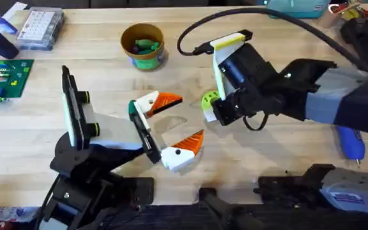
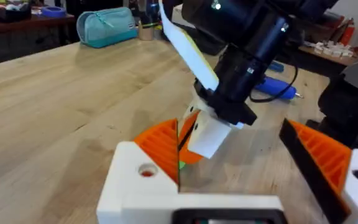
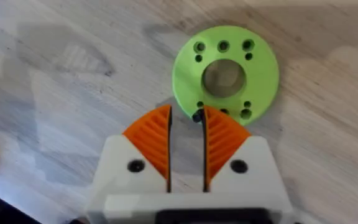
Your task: Pick up the gripper from the table and insert it into the empty holder that is missing its gripper. Then pick up a screw, insert it into the mounting hole, and use the screwdriver to tighten it. Finally, clean up the table by picking up the vegetable and placing it into the bucket.
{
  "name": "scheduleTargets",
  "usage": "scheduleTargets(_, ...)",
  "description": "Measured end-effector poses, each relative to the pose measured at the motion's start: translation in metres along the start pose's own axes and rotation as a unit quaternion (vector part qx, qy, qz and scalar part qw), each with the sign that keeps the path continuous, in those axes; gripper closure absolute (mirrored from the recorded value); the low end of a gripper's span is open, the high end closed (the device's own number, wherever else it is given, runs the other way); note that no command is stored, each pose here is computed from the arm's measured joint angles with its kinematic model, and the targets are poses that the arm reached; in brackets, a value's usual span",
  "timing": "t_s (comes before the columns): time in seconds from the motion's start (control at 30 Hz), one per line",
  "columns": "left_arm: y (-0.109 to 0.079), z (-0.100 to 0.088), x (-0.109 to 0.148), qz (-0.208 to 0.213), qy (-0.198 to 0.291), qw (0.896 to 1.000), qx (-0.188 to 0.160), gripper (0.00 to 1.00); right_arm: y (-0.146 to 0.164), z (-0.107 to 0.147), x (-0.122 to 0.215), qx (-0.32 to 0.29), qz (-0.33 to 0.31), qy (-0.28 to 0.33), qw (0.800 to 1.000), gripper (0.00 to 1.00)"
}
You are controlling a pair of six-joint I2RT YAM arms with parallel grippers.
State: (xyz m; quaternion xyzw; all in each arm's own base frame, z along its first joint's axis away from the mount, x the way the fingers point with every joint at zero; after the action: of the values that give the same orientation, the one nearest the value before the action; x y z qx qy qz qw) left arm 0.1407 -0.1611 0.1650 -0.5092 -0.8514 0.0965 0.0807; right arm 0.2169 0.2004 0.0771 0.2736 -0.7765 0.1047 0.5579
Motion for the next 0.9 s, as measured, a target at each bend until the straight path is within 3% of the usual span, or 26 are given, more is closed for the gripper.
scheduleTargets(0.07,0.0000,0.0000,0.0000,0.000,0.000,1.000,0.000,0.010,-0.0005,-0.0004,-0.0001,-0.001,0.002,-0.001,1.000,0.840)
scheduleTargets(0.43,0.0000,0.0000,0.0000,0.000,0.000,1.000,0.000,0.010,-0.0015,0.0028,0.0000,-0.001,0.004,0.006,1.000,0.812)
scheduleTargets(0.8,0.0000,0.0000,0.0000,0.000,0.000,1.000,0.000,0.010,-0.0057,0.0023,-0.0026,-0.002,0.018,0.007,1.000,0.901)
scheduleTargets(0.9,0.0000,0.0000,0.0000,0.000,0.000,1.000,0.000,0.010,-0.0062,0.0019,-0.0026,-0.002,0.019,0.005,1.000,0.967)
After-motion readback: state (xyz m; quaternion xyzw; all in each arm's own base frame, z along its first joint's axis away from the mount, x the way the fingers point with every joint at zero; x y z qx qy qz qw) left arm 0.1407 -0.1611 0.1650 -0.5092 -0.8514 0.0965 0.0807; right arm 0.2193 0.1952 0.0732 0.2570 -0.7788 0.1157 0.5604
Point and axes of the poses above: each hand's point on the last joint's axis, 136 mm out from that joint toward the fingers, its own x axis back along the fingers, its own y axis along the line the jaws close on, z = x × y, the point moved 2 cm from there along x, back along the fingers, and after that the axes turned 5 degrees about x, right-handed, at the moved point
